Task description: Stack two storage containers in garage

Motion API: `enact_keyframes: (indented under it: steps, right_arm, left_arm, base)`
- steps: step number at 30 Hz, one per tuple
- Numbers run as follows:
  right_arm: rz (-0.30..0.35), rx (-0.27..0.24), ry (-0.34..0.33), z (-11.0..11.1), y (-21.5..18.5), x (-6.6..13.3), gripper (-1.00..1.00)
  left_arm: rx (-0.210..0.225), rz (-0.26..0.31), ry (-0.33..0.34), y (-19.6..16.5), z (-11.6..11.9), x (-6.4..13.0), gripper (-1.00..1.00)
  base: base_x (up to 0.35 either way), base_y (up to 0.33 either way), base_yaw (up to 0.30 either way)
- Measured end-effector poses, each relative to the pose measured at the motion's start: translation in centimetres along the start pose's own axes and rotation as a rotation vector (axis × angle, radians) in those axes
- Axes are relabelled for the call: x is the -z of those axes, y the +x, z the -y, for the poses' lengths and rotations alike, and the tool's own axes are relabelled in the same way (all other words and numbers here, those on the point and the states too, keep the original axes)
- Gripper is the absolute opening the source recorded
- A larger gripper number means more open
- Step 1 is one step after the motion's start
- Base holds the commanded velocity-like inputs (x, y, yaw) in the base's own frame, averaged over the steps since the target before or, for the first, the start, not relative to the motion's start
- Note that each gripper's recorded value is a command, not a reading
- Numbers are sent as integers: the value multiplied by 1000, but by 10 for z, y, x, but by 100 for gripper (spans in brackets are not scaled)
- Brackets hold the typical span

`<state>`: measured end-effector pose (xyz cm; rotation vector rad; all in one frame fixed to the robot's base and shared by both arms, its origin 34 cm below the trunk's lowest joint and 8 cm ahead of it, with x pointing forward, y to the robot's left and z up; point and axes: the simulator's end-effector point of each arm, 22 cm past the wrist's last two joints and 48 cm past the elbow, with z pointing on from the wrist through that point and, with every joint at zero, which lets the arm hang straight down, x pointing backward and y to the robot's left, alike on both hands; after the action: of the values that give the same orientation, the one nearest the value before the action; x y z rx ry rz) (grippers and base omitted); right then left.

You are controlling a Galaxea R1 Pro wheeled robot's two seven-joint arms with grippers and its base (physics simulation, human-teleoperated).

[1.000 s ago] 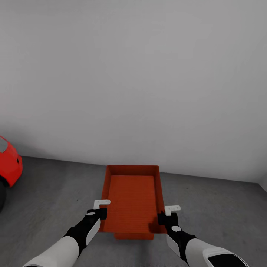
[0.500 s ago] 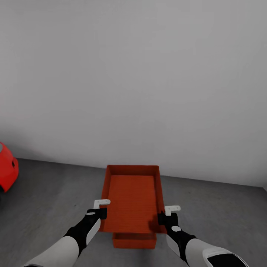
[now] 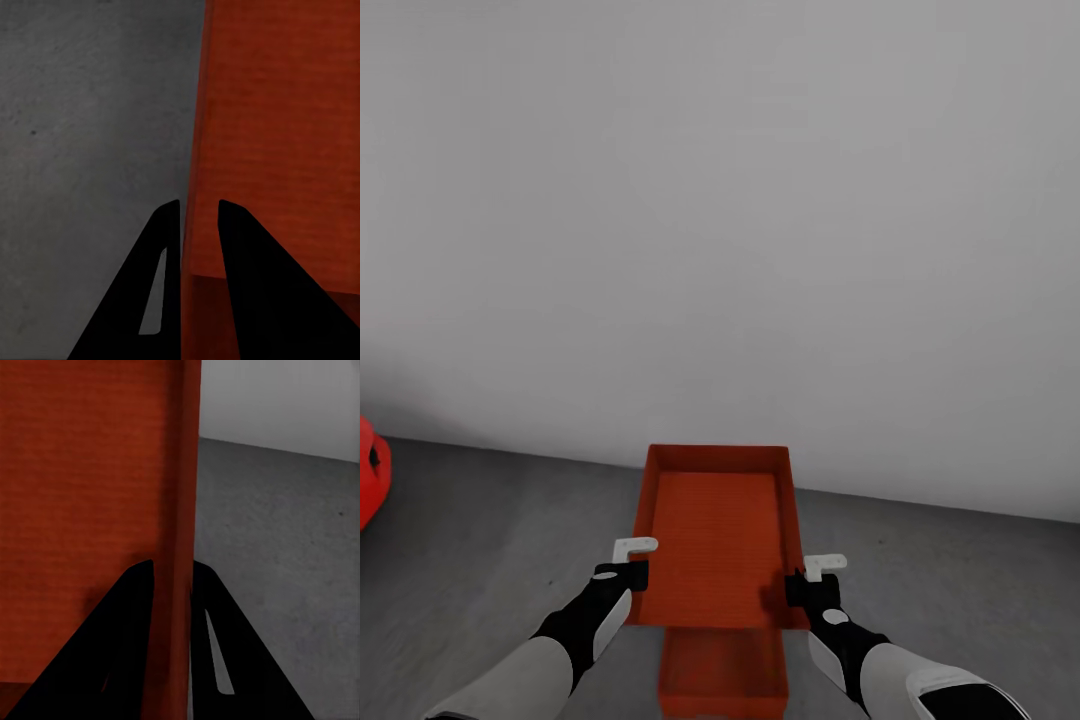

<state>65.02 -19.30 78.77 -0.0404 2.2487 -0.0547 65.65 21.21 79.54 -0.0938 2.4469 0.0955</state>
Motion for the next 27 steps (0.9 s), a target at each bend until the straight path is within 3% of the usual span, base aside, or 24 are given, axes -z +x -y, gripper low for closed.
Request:
enact_keyframes:
  steps: [9, 27]
  right_arm:
    - [0, 0, 0, 0, 0, 0, -100]
    - [-26, 0, -1, -1, 14, -5, -100]
  left_arm:
    - [0, 0, 0, 0, 0, 0, -100]
    - [-2, -25, -1, 13, 0, -8, -100]
  base:
    - [276, 0, 0]
    - [12, 0, 0]
